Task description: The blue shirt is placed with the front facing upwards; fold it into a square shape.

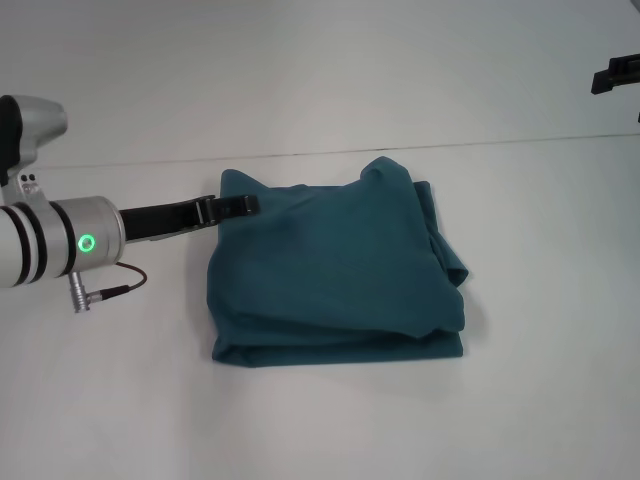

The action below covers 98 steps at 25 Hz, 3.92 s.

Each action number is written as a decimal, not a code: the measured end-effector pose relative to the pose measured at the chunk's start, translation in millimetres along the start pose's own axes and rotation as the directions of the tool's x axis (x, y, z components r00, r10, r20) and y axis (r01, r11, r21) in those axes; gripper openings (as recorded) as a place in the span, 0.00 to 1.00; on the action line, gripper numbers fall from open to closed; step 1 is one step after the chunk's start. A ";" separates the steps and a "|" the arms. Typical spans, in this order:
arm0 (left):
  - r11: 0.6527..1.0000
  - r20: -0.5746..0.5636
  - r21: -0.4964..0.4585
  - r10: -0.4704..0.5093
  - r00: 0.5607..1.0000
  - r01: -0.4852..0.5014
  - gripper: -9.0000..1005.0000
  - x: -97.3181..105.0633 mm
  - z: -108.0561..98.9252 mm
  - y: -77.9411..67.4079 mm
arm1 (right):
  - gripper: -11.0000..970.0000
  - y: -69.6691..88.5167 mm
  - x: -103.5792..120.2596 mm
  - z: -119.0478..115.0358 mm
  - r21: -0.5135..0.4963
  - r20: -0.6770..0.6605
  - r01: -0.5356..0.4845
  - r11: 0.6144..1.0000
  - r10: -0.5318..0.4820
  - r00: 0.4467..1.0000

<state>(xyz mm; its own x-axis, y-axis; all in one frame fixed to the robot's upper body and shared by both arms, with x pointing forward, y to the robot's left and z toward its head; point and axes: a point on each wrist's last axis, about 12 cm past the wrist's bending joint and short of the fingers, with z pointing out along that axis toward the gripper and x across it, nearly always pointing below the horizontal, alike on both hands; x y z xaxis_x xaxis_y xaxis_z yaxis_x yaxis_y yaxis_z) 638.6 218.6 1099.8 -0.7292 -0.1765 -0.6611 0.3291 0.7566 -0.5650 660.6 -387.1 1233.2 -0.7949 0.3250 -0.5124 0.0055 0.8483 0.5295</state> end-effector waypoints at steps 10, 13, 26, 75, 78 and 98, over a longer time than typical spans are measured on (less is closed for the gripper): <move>0.994 -0.029 -0.098 0.036 0.999 -0.039 0.79 11.1 12.4 6.0 | 0.96 0.1 0.7 0.5 -0.003 -0.001 -0.002 1.000 0.002 1.000; 0.993 -0.047 -0.101 0.051 0.998 -0.055 0.78 13.6 19.8 0.9 | 0.96 0.2 0.9 0.8 -0.003 -0.002 -0.002 1.000 0.002 1.000; 0.985 -0.111 -0.076 0.144 0.983 -0.153 0.75 15.2 45.4 -28.6 | 0.96 1.0 1.9 2.7 -0.006 -0.001 -0.001 1.000 0.001 1.000; 0.998 -0.195 -0.057 0.001 0.981 -0.013 0.12 12.4 -42.5 21.2 | 0.96 9.2 6.6 11.6 -0.031 -0.018 0.011 0.999 -0.012 1.000; 1.000 -0.215 -0.027 -0.016 0.976 0.011 0.12 13.0 -44.3 16.7 | 0.96 9.1 6.6 11.5 -0.031 -0.017 0.011 0.999 -0.012 1.000; 0.901 -0.060 0.159 -0.398 0.915 0.402 0.64 16.9 -75.4 27.2 | 0.96 8.9 9.5 13.9 -0.032 -0.023 0.021 0.999 -0.022 1.000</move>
<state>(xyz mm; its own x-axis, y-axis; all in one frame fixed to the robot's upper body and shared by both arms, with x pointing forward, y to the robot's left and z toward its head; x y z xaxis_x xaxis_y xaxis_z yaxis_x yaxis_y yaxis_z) 589.9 283.7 1110.4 -0.8343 -0.4252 -0.3508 0.0987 0.5108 -0.8540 661.5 -370.7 1223.7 -0.8085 0.2969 -0.5082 -0.0308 0.8409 0.5403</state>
